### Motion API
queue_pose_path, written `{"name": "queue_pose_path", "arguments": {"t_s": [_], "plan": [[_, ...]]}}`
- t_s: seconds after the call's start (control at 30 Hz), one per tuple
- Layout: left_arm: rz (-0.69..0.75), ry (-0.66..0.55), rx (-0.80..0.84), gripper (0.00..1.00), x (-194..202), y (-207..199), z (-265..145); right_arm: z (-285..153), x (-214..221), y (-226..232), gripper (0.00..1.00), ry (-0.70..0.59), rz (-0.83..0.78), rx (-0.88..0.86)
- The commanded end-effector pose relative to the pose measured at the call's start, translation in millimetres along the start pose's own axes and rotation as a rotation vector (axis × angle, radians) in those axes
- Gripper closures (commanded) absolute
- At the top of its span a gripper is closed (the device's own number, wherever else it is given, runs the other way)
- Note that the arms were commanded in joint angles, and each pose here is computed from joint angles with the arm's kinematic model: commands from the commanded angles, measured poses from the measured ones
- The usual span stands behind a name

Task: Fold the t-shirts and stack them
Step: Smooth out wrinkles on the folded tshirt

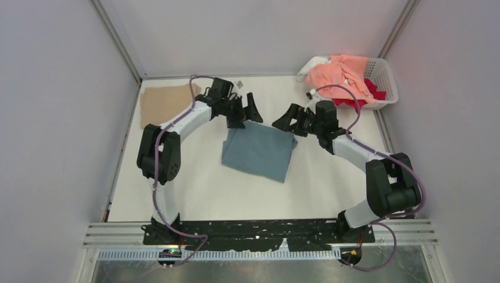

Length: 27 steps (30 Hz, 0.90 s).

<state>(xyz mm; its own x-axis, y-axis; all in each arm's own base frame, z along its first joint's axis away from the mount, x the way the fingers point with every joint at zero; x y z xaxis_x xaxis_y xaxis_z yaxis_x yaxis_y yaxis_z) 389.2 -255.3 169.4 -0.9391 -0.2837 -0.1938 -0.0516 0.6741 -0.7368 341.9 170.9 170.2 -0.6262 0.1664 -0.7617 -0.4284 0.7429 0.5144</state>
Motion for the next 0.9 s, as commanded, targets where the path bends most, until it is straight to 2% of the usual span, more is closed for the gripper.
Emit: {"name": "queue_pose_path", "arguments": {"t_s": [0.0,0.13,0.33,0.47,0.53,0.67,0.77,0.87], "plan": [[-0.051,0.108,0.015,0.00,35.8,19.5,11.5,17.5,4.6,-4.4,0.05,-0.028,0.080,-0.048],[-0.136,0.143,-0.070,0.00,79.6,64.6,11.9,45.6,23.2,-31.0,0.05,0.047,0.115,0.023],[-0.184,0.112,-0.200,0.00,125.5,119.1,-2.7,60.3,56.8,-60.9,0.05,0.169,0.122,0.144],[-0.178,0.104,-0.192,0.00,146.3,125.1,-9.3,62.0,58.0,-56.3,0.05,0.206,0.079,0.145],[-0.134,0.075,-0.157,0.00,142.6,111.8,-15.5,63.1,46.6,-42.3,0.05,0.194,0.005,0.116],[-0.002,-0.089,-0.171,0.00,113.0,77.6,-47.9,52.8,-2.8,-13.3,0.05,0.133,-0.130,0.131],[0.063,-0.292,-0.225,0.00,90.0,59.4,-88.1,19.7,-50.9,17.0,0.05,-0.014,-0.253,0.208],[0.054,-0.452,-0.336,0.00,79.0,66.8,-118.4,-23.6,-74.9,26.1,0.05,-0.153,-0.304,0.328]]}}
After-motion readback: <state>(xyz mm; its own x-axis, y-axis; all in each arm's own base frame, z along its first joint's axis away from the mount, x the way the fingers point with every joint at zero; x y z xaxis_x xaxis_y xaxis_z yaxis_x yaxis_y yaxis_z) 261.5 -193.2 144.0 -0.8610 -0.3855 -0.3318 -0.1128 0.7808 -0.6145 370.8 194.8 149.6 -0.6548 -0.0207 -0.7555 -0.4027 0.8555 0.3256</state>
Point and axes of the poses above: each gripper's point midway between its finger pads, its own z axis out along the fingers, its own y axis along the line the jaws close on, x = y × z, the point moved 5 cm from there along -z, back along the fingers, and after that the axes turned 13 degrees about -z, right-handed, at the moved point
